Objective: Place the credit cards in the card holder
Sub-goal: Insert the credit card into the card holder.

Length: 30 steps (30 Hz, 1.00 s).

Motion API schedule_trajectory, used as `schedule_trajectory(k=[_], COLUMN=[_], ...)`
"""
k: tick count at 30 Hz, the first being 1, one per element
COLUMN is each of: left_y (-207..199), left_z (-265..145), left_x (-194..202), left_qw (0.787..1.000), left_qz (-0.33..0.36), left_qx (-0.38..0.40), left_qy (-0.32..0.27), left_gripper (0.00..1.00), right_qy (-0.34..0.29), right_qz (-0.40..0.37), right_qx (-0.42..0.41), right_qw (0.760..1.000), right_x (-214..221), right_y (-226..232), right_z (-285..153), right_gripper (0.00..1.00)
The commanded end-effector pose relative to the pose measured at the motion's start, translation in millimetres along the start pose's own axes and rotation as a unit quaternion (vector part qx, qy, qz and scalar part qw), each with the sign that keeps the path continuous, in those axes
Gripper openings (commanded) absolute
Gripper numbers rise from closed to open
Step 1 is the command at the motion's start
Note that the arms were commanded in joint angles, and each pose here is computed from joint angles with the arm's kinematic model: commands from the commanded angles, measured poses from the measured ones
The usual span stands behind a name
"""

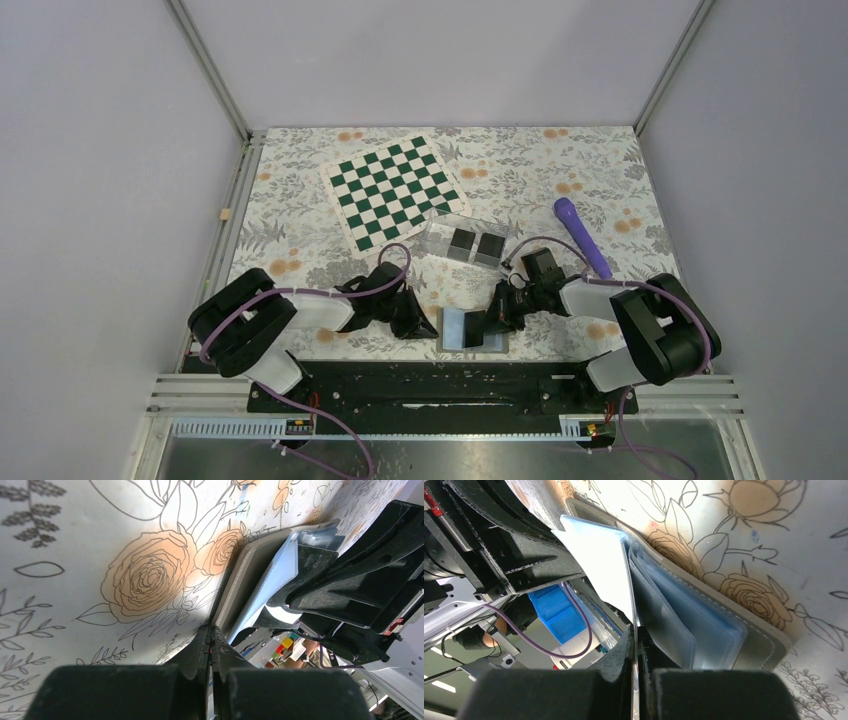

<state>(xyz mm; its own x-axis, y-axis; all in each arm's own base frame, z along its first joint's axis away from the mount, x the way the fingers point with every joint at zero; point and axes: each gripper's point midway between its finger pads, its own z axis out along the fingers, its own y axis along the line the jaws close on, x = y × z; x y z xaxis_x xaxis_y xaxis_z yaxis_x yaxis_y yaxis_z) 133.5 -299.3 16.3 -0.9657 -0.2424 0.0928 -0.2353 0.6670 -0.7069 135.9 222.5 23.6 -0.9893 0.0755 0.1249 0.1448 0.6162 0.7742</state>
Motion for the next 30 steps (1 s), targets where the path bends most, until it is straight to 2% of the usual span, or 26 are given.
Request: schedule_trajectory(k=[1, 9, 18, 30], left_y=[-10.5, -7.8, -3.2, 0.8], left_z=[5.8, 9.0, 11.6, 14.3], left_x=[-4.1, -2.1, -4.0, -1.7], left_qw=[1.000, 1.000, 0.999, 0.996], left_qz=[0.015, 0.020, 0.026, 0.066], left_qx=[0.005, -0.006, -0.022, -0.059], left_qy=[-0.009, -0.001, -0.001, 0.024], left_gripper=[0.00, 0.00, 0.00, 0.00], right_qy=[0.018, 0.028, 0.062, 0.092], right_qz=[-0.005, -0.026, -0.032, -0.045], right_qx=[0.008, -0.029, 0.037, 0.006], right_qw=[1.000, 0.999, 0.997, 0.995], right_x=[5.6, 3.5, 17.9, 24.1], right_y=[-3.7, 10.3, -11.9, 0.6], right_z=[5.8, 8.0, 2.5, 1.3], right_gripper=[0.00, 0.00, 0.00, 0.00])
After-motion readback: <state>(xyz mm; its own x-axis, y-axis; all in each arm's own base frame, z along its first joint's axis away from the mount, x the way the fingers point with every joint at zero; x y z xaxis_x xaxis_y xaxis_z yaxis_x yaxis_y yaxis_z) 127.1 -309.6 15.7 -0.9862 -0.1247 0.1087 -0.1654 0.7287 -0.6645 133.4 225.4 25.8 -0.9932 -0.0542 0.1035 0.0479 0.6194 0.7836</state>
